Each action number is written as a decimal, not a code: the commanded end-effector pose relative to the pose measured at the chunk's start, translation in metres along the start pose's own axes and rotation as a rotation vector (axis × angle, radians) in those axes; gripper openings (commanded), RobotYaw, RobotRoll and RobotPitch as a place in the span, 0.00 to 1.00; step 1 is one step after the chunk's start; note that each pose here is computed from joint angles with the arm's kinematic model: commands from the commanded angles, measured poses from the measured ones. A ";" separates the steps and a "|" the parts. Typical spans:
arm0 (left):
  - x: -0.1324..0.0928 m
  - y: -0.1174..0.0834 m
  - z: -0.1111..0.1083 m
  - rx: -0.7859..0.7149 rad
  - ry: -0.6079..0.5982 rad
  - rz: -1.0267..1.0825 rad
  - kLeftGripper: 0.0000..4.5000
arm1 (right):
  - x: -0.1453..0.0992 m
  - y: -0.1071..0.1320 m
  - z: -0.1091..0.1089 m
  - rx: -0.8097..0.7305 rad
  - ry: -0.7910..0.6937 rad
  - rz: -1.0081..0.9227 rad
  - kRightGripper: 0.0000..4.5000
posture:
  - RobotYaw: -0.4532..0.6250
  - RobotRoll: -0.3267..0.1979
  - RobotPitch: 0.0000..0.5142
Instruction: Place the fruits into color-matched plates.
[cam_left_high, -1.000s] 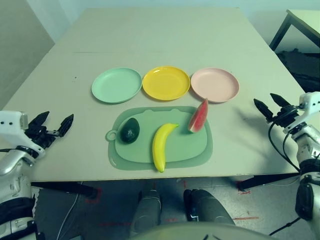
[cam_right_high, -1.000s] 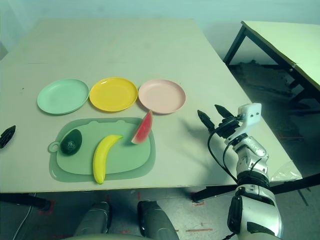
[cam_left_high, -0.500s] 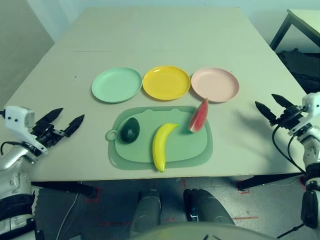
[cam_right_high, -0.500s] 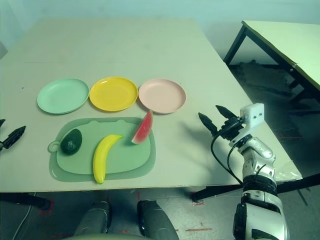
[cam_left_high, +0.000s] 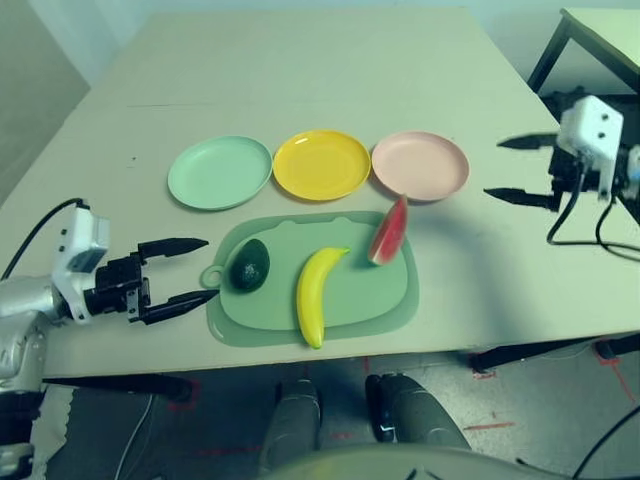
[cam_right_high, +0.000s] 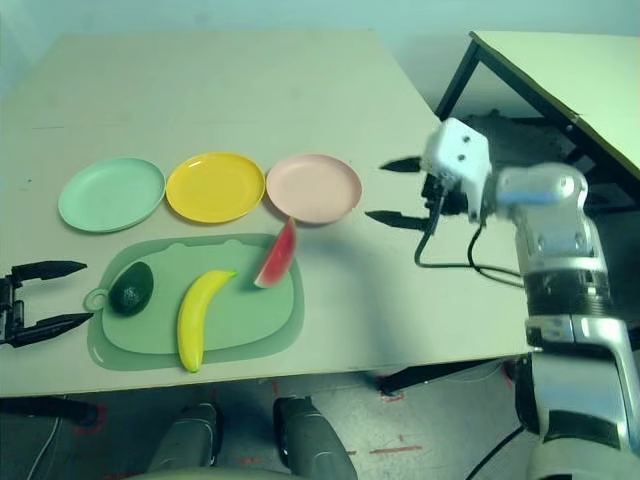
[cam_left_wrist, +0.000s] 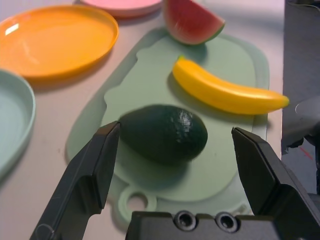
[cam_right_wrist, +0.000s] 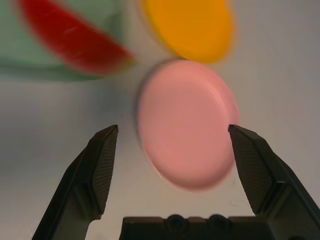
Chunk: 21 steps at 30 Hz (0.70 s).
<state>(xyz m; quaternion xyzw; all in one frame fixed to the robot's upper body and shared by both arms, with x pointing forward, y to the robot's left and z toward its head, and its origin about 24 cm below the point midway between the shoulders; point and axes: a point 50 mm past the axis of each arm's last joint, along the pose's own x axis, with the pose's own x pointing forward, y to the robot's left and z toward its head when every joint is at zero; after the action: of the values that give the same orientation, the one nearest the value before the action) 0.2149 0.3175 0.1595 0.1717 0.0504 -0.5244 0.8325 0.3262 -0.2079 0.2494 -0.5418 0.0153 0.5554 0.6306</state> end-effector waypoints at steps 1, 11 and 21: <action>0.005 0.000 0.001 0.017 0.003 -0.050 1.00 | 0.020 -0.006 0.024 -0.210 0.063 0.216 0.98 | 0.44 0.62 0.29; 0.013 0.001 -0.009 0.014 -0.018 -0.063 1.00 | 0.059 -0.012 0.059 -0.413 0.105 0.437 0.98 | 0.44 0.62 0.31; 0.020 0.001 -0.010 0.028 -0.019 -0.079 1.00 | 0.093 -0.018 0.067 -0.420 0.133 0.500 0.98 | 0.46 0.62 0.32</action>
<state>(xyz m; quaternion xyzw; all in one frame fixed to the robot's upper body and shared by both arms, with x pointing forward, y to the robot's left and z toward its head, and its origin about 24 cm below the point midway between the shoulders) 0.2253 0.3058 0.1497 0.1751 0.0327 -0.5549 0.8126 0.3344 -0.0966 0.2354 -0.6661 0.0642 0.6477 0.3642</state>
